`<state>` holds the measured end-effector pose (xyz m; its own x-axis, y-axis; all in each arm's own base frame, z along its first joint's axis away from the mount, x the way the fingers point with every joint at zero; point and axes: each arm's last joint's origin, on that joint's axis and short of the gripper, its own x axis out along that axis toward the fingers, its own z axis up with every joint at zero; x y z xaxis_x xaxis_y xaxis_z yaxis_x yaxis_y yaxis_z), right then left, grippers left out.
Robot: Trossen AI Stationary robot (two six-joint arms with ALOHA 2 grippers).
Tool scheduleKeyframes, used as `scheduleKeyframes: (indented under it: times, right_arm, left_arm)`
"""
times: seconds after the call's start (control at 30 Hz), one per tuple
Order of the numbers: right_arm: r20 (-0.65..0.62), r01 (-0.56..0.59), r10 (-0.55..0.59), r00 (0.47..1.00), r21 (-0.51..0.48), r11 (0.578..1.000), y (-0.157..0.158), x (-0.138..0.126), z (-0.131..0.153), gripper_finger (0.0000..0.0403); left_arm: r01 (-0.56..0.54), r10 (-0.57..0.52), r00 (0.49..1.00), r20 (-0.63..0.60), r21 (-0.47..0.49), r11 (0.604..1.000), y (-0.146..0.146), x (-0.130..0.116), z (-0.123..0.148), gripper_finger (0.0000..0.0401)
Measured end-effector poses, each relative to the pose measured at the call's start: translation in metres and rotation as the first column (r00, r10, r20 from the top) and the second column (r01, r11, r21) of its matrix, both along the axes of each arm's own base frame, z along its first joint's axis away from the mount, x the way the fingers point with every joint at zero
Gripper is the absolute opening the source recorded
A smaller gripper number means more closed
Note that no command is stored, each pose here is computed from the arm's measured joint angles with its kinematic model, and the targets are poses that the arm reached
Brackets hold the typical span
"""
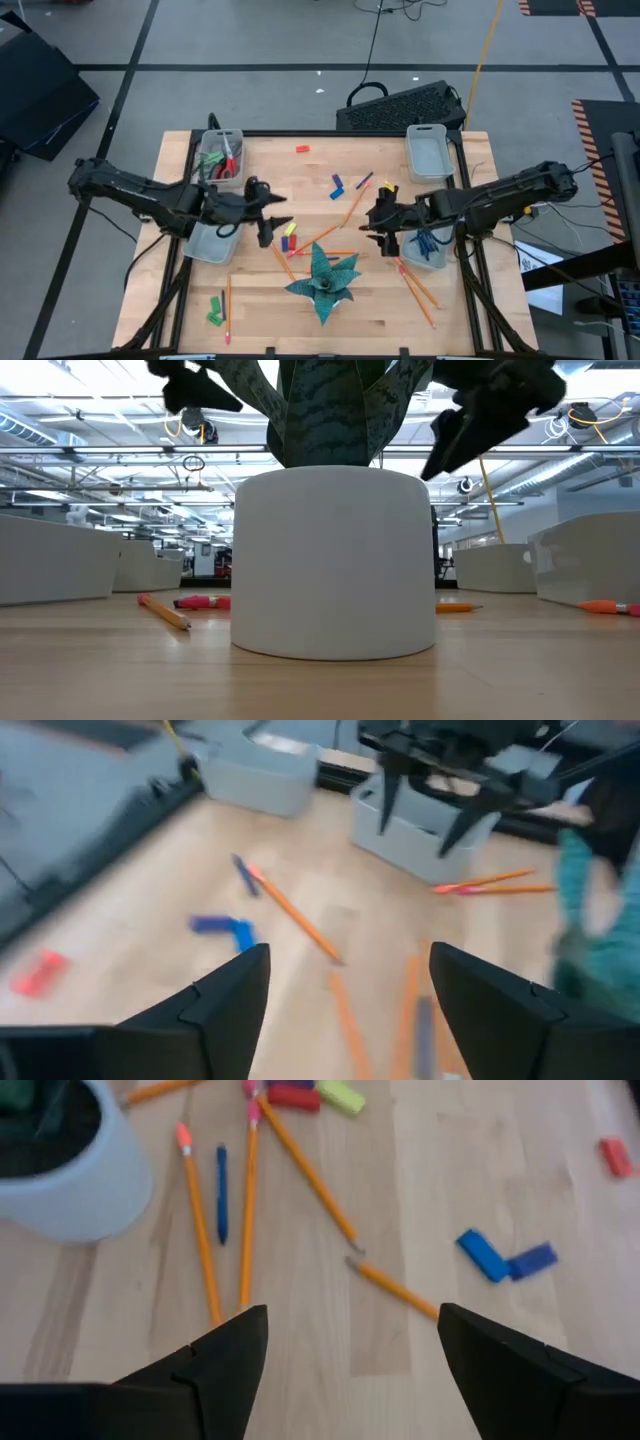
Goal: Sort crayons/erasers/pens/pencils in bins
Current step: Put the top blue crayon into the bottom right gray bin
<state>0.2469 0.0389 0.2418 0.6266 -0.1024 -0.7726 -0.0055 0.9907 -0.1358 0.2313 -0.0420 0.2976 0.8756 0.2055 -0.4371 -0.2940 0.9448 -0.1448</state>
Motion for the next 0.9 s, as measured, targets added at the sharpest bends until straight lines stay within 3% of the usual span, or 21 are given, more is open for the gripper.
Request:
scheduleKeyframes:
  times: [0.1,0.2,0.33,0.5,0.73,0.9]
  right_arm:
    - [-0.044,0.056,-0.057,0.997,-0.008,0.998,-0.011,-0.002,0.001,0.0288]
    - [-0.047,0.094,-0.094,0.995,-0.004,0.996,-0.030,0.010,0.005,0.0288]
    - [-0.098,-0.024,0.025,0.995,0.006,1.000,-0.048,0.037,-0.001,0.0287]
    - [-0.251,-0.174,0.167,0.953,-0.005,0.985,-0.065,0.056,-0.032,0.0273]
    - [-0.291,-0.033,0.024,0.957,-0.025,0.999,-0.141,0.056,-0.059,0.0229]
    - [-0.280,-0.033,0.044,0.959,0.043,0.999,-0.171,0.058,-0.085,0.0192]
  left_arm:
    - [-0.015,0.016,1.000,0.015,-0.103,0.995,-0.011,-0.004,-0.005,0.0262]
    - [-0.061,0.054,0.998,-0.045,-0.163,0.985,-0.018,-0.010,-0.018,0.0252]
    - [-0.091,0.069,0.989,-0.129,-0.170,0.981,-0.016,-0.016,-0.041,0.0246]
    - [-0.118,0.088,0.984,-0.155,-0.197,0.973,-0.014,-0.019,-0.059,0.0246]
    - [-0.117,0.072,0.975,-0.210,-0.212,0.970,-0.011,-0.023,-0.072,0.0246]
    - [-0.096,0.056,0.973,-0.224,-0.172,0.980,-0.011,-0.024,-0.076,0.0246]
